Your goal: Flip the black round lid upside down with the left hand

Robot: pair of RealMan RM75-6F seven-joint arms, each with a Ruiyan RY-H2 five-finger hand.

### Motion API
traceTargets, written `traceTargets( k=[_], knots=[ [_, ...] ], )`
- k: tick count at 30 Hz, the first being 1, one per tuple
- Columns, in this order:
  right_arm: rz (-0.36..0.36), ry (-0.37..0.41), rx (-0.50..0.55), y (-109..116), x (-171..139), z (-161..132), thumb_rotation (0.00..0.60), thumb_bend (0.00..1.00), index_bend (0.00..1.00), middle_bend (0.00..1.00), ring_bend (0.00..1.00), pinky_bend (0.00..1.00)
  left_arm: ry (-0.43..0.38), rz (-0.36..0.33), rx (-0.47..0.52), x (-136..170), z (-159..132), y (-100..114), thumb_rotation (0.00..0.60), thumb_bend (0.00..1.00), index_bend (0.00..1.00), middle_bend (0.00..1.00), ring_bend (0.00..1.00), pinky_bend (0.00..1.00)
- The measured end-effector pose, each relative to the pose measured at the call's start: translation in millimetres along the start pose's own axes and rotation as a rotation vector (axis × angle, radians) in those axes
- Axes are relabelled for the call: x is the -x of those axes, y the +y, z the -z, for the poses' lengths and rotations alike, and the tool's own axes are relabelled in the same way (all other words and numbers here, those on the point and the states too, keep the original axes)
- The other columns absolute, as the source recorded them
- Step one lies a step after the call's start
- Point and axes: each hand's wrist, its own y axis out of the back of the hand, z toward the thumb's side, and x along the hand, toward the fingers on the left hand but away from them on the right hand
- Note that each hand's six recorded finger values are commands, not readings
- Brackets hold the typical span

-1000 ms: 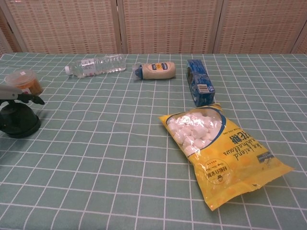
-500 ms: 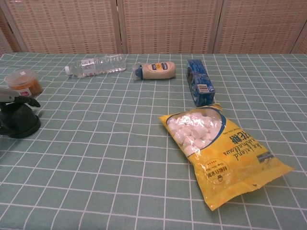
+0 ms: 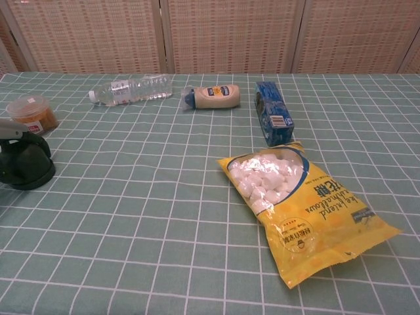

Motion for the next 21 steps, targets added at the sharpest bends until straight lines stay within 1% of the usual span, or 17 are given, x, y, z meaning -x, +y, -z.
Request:
traceTargets(
  k=[4,6,9,11,14,17,21],
  knots=[
    [0.0,0.0,0.0,0,0,0,0.6,0.17,0.0,0.0,0.0,0.0,0.003,-0.006,-0.006,0,1,0,0.6,0.33,0.36,0.33,0.22,0.45],
    [0.0,0.001,0.0,0,0,-1,0.6,0.17,0.0,0.0,0.0,0.0,0.004,-0.01,-0.015,1,1,0,0.6,0.34,0.41,0.39,0.28,0.53],
    [0.001,0.002,0.003,0,0,-1,0.6,0.17,0.0,0.0,0.0,0.0,0.005,-0.015,-0.029,2,2,-1,0.6,0.35,0.47,0.47,0.37,0.62],
    [0.004,0.002,0.005,1,-1,-1,0.6,0.17,0.0,0.0,0.0,0.0,0.001,-0.021,-0.034,3,1,-2,0.6,0.37,0.51,0.54,0.44,0.68],
    [0.006,0.004,0.009,2,-1,-1,0.6,0.17,0.0,0.0,0.0,0.0,-0.011,-0.028,-0.029,5,-1,-3,0.6,0.39,0.57,0.62,0.51,0.73],
    [0.007,0.007,0.01,2,-2,-2,0.6,0.17,0.0,0.0,0.0,0.0,-0.025,-0.044,-0.019,7,-2,-2,0.6,0.43,0.62,0.68,0.56,0.76],
    [0.006,0.008,0.008,2,-2,-2,0.6,0.17,0.0,0.0,0.0,0.0,-0.047,-0.072,0.025,11,-4,2,0.6,0.5,0.7,0.75,0.63,0.81]
  ],
)
